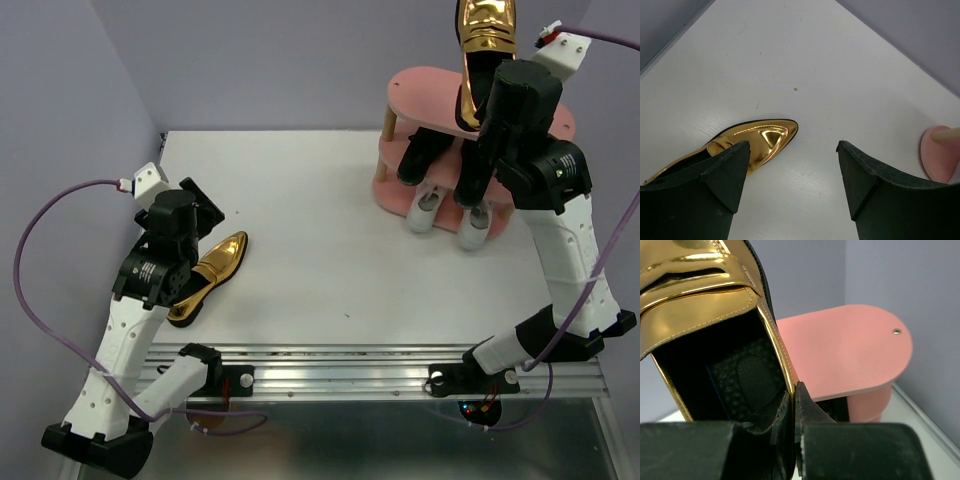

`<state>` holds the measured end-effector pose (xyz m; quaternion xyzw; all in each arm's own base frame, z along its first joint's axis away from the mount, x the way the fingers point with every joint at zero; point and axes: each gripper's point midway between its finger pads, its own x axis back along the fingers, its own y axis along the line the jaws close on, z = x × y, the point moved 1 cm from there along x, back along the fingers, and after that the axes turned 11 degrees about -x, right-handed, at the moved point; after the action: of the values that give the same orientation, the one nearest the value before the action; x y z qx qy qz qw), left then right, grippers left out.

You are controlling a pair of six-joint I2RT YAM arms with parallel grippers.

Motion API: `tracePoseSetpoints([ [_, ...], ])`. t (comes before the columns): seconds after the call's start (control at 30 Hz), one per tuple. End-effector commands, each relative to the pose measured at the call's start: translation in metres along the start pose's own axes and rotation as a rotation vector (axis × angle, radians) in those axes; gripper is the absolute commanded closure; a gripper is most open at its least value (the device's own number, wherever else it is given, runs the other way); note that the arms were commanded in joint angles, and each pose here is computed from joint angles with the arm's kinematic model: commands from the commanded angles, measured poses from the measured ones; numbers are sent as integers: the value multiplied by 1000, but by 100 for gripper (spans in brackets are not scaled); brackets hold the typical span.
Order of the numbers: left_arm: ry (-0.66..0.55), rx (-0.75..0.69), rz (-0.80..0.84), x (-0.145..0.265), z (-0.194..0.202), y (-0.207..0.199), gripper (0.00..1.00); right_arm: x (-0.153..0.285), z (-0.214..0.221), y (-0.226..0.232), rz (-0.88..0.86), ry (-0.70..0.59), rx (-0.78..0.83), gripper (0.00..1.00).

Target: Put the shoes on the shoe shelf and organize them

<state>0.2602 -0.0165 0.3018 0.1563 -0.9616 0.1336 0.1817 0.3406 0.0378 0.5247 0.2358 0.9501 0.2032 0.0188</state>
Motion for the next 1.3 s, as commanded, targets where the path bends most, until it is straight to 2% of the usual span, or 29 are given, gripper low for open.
tracePoseSetpoints([
  [0.0, -21, 6, 7, -4, -3, -2, 19, 7, -38, -23, 111, -143, -127, 99],
  [0.17, -14, 3, 27, -8, -1, -8, 19, 5, -38, -47, 222, -178, -91, 99],
  [0.33, -1, -4, 38, -12, 2, -12, 19, -13, -24, -52, 229, -155, -77, 99],
  [0.57, 7, -13, 34, -12, 5, -11, 19, -48, -2, -66, 207, -31, -92, 99],
  [1.27, 33, -29, 32, -21, 16, -12, 19, -51, 3, -94, 290, -37, -87, 99],
])
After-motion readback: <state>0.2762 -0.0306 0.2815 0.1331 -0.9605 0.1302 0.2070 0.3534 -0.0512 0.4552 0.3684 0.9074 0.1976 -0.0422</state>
